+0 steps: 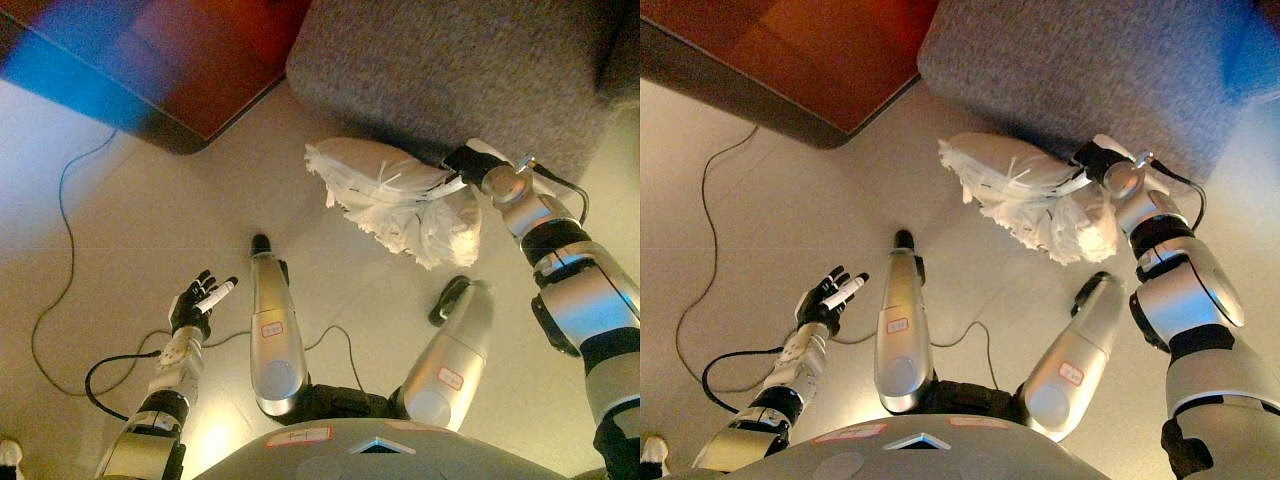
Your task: Pick up the pillow and put it on the sofa.
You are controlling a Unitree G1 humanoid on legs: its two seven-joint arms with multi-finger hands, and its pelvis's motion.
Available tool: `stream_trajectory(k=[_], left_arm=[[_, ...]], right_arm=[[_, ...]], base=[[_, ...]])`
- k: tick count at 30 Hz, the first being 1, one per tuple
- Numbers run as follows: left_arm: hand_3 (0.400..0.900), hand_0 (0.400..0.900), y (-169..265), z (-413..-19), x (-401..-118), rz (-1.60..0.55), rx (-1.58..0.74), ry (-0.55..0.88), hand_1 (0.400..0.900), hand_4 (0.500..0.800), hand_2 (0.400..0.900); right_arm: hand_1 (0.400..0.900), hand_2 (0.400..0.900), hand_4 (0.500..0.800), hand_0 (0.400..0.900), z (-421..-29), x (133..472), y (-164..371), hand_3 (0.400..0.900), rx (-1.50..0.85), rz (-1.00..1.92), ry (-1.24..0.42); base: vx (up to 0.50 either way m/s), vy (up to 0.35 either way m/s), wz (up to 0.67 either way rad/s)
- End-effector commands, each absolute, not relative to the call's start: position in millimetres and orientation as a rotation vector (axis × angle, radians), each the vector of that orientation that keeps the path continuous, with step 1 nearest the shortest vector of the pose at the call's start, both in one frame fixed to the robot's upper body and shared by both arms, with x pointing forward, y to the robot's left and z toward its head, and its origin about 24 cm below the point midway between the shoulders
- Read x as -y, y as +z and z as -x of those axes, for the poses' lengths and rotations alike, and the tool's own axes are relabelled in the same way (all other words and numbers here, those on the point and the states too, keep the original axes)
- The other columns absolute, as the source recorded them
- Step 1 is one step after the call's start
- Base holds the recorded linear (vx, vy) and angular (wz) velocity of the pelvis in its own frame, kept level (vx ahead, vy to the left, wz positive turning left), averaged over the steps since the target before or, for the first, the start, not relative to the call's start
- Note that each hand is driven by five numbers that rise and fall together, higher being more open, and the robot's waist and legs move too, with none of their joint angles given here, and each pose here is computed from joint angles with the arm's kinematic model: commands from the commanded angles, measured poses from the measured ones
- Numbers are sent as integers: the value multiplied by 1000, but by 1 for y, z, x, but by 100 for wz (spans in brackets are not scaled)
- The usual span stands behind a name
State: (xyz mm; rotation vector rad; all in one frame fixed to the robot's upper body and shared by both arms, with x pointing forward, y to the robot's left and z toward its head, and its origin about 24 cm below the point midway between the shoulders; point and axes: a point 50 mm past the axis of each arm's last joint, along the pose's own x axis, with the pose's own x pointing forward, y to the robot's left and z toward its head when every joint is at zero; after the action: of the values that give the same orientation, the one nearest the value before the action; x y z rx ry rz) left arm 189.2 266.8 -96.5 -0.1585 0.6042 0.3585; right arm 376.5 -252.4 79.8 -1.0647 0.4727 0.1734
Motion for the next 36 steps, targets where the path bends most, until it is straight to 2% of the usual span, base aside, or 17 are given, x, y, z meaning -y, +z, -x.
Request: stream_trajectory(k=[1, 11, 17, 28, 34, 36], left_arm=[[900, 900, -83, -189, -297, 32, -577, 373, 900, 800, 900], [900, 900, -95, -170, -300, -13, -658, 392, 900, 800, 900], [900, 900, -95, -163, -306, -23, -667, 409, 900, 800, 900], [900, 900, -98, -159, -308, -2, -693, 464, 900, 800, 900], [900, 900, -96, -155, -325, -71, -745, 520, 900, 800, 900], [900, 900, -93, -155, -334, -49, -729, 581, 900, 800, 900]], right_arm=[[400, 400, 500, 400, -383, 251, 117, 400, -253, 999, 155], [400, 400, 500, 400, -363, 252, 100, 400, -224, 982, 247], [400, 400, 500, 400, -346, 264, 93, 400, -224, 979, 274], [400, 400, 500, 400, -347, 269, 130, 400, -94, 983, 280], [400, 400, 500, 400, -361, 258, 163, 400, 1, 909, 300], [400, 400, 500, 400, -368, 247, 179, 400, 58, 894, 331]], base=[[155, -107, -7], [91, -89, -8], [76, -39, 3], [47, -76, -7], [-5, -275, -15], [-10, -384, -19]])
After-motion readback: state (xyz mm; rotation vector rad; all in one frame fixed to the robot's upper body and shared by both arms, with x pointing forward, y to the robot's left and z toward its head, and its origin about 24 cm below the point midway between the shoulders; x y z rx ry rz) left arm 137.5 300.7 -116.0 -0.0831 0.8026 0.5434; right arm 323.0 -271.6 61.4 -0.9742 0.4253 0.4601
